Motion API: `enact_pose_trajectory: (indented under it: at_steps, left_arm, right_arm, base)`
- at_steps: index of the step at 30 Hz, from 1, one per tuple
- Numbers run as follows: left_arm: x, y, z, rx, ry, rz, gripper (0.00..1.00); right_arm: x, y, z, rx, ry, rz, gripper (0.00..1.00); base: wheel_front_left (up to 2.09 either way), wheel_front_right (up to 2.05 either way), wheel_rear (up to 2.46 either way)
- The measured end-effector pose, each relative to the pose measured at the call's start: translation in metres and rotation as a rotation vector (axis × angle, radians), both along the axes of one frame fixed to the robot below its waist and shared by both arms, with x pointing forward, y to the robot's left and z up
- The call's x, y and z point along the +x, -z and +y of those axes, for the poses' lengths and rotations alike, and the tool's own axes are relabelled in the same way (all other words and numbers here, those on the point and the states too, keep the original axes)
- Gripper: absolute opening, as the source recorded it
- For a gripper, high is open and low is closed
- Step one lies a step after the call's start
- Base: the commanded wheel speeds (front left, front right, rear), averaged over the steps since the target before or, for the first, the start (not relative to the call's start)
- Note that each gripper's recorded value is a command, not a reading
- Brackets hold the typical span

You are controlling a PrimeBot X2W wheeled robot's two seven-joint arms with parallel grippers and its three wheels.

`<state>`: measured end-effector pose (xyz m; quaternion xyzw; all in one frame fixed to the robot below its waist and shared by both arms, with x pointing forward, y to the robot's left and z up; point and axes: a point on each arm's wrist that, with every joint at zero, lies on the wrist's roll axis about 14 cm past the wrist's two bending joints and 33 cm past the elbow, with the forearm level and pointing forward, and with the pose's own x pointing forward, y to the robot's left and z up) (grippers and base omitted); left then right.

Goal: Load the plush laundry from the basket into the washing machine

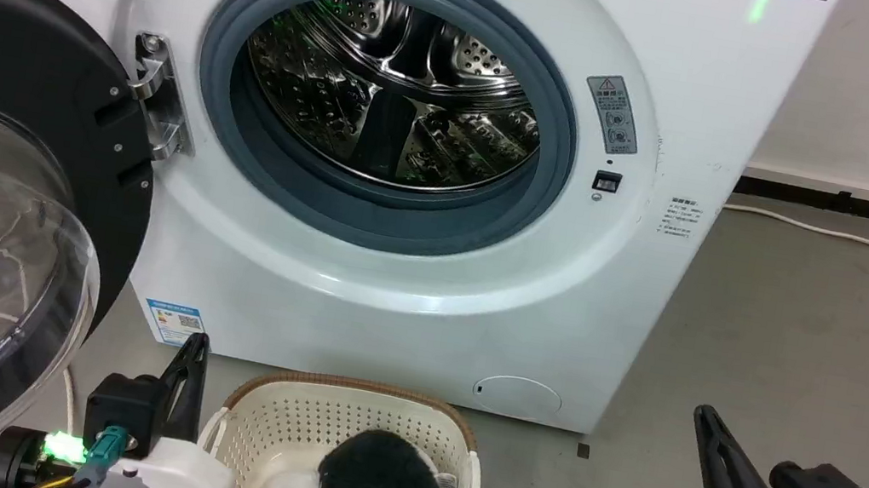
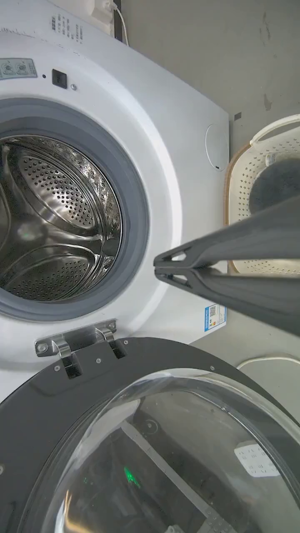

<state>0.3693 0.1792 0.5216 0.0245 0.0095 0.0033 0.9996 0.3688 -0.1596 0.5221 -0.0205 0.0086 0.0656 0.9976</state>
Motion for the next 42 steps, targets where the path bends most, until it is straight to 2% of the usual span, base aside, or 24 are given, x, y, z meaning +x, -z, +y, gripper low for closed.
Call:
enact_pose_trajectory:
  at_steps: [32,33,42]
  left_arm:
    - [0.0,0.0,-0.0002,0.0,0.001,0.0,0.0]
    - [0.0,0.0,-0.0001,0.0,0.0,0.0,1.0]
    - [0.0002,0.0008,-0.0017,0.0,0.005,0.002,1.0]
  right_arm:
    - [0.0,0.0,-0.0001,0.0,0.0,0.0,0.0]
    - [0.0,0.0,0.0,0.0,0.0,0.0,1.0]
    - [-0.0001,0.0007,-0.0001,0.003,0.0,0.001,1.0]
  base:
    - [0.0,0.0,0.0]
    - [0.0,0.0,0.0]
    - [0.0,0.0,0.0]
